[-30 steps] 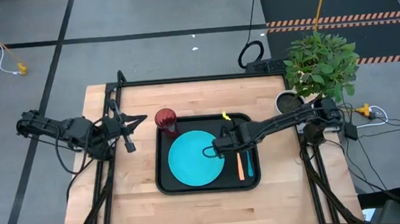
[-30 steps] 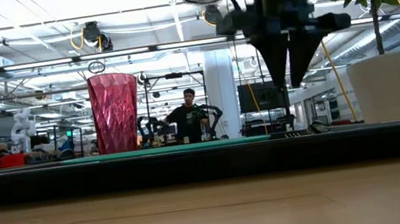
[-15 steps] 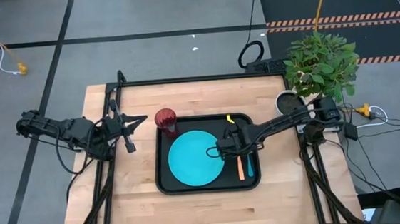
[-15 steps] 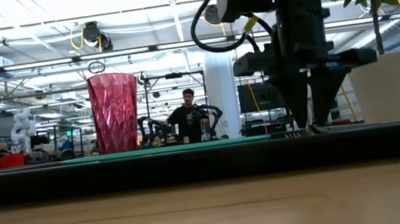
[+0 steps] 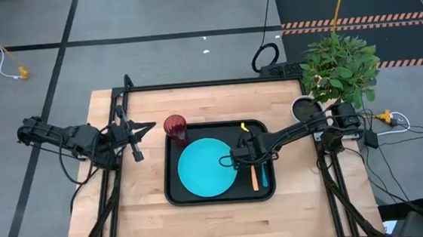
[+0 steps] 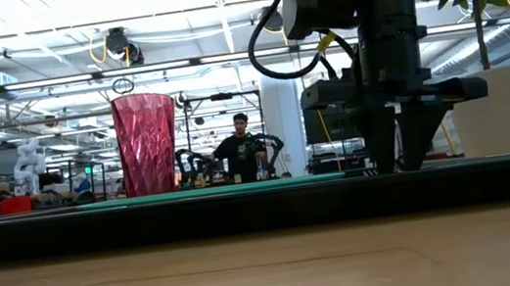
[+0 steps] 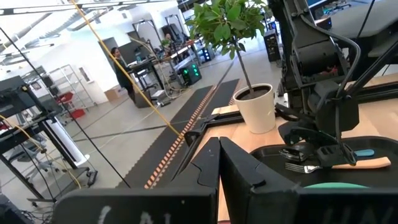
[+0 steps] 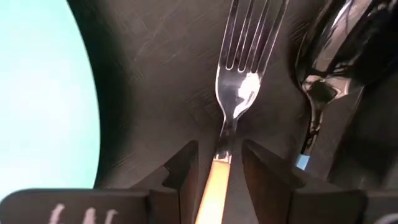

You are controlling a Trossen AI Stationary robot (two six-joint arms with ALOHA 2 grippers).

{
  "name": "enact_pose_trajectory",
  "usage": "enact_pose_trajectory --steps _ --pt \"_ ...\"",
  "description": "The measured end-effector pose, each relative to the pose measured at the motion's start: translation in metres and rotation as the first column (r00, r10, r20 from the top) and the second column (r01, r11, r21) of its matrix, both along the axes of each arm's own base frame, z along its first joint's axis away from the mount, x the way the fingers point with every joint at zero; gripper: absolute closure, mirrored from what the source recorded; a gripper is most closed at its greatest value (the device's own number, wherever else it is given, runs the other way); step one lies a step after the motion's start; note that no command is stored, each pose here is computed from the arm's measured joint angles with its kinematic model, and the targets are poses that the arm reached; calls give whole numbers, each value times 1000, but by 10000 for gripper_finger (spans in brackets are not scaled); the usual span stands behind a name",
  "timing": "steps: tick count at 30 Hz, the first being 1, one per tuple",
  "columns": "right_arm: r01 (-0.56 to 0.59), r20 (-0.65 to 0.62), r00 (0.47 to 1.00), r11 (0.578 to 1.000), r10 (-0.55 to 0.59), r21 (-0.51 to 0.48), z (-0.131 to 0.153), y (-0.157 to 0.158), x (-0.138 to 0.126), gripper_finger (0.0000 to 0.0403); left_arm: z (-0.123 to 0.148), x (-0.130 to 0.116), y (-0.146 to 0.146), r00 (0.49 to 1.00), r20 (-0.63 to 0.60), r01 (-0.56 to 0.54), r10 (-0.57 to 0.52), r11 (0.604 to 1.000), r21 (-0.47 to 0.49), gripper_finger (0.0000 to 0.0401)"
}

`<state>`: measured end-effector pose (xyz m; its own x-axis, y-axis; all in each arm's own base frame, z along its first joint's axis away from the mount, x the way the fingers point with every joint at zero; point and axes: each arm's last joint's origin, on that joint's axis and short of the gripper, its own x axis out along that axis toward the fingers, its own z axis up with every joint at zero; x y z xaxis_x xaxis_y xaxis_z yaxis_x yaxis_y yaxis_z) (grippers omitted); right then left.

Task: Pick and place plate/cup/fork/spoon on tray
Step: Move the yellow fork on the black serving tray

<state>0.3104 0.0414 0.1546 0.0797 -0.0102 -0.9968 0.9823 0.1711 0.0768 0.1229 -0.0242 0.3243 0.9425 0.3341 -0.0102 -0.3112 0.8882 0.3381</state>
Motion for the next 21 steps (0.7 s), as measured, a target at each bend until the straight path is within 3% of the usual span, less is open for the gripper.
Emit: enact_pose_trajectory --steps 21 --pt "-9 60 998 1000 9 1 0 -1 6 289 0 0 0 1000 0 0 0 1000 0 391"
